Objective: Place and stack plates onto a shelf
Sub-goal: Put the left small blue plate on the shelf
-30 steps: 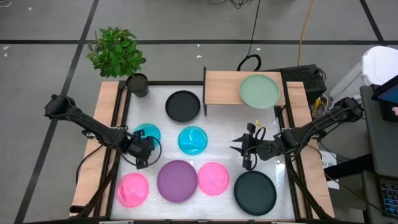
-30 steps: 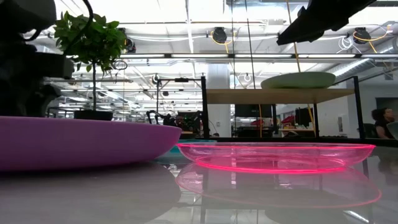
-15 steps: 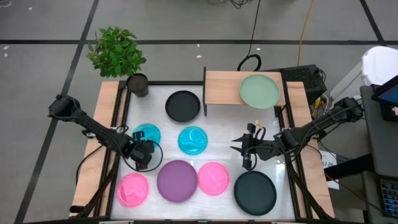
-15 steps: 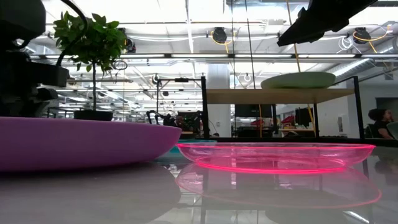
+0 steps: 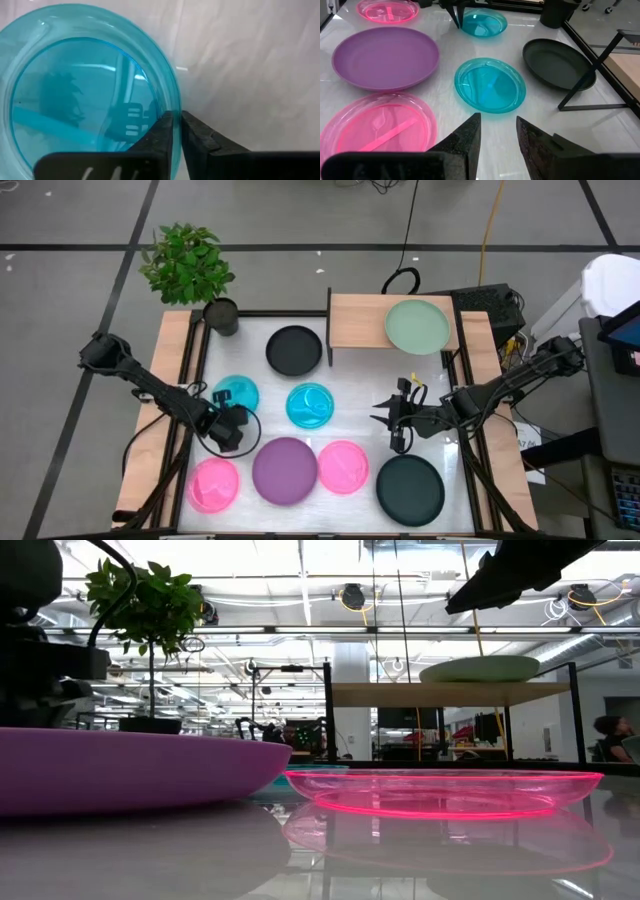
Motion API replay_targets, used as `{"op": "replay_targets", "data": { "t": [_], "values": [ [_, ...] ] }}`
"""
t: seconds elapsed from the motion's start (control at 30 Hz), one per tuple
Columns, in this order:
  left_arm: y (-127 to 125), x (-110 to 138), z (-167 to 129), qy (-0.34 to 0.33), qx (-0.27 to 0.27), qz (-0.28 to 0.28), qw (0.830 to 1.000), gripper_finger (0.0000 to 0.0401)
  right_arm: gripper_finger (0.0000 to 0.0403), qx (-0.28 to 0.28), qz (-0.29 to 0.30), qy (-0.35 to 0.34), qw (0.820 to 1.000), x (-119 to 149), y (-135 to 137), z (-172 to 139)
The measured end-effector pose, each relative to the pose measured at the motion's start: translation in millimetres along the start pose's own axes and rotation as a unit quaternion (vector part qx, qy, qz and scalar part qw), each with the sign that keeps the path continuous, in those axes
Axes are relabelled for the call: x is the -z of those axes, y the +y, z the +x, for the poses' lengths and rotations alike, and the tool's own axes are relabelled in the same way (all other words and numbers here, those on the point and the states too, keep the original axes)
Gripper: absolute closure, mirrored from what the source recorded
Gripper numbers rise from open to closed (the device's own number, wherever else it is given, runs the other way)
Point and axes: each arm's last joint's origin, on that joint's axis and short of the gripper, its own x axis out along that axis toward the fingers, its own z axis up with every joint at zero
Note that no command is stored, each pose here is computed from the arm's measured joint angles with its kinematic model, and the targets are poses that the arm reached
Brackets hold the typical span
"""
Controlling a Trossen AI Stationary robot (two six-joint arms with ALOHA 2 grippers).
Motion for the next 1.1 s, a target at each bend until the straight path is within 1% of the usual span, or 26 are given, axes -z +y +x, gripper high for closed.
{"op": "replay_targets", "data": {
  "t": [0.2,0.37,0.5,0.67,0.9,1.1],
  "values": [
    [0,0,0,-0.001,-0.001,-0.001,1.0,0.0395,0.0293,0.0,0.0,0.0,1.0,0,0,0],
    [-1,-2,-1,-0.001,0.002,-0.002,1.0,0.0395,0.0293,0.0,0.0,0.0,1.0,0,0,0],
    [-3,-7,-6,-0.005,0.015,0.001,1.0,0.0396,0.0293,0.0,0.0,0.0,1.0,0,0,0],
    [-6,-14,-14,-0.016,0.021,0.022,0.999,0.0397,0.0293,0.0,0.0,0.0,1.0,0,0,0],
    [-4,-24,-23,-0.022,0.008,0.045,0.999,0.0397,0.0293,0.0,0.0,0.0,1.0,0,0,0],
    [-4,-37,-35,-0.035,0.012,0.066,0.997,0.0397,0.0293,0.0,0.0,0.0,1.0,0,0,0]
  ]
}}
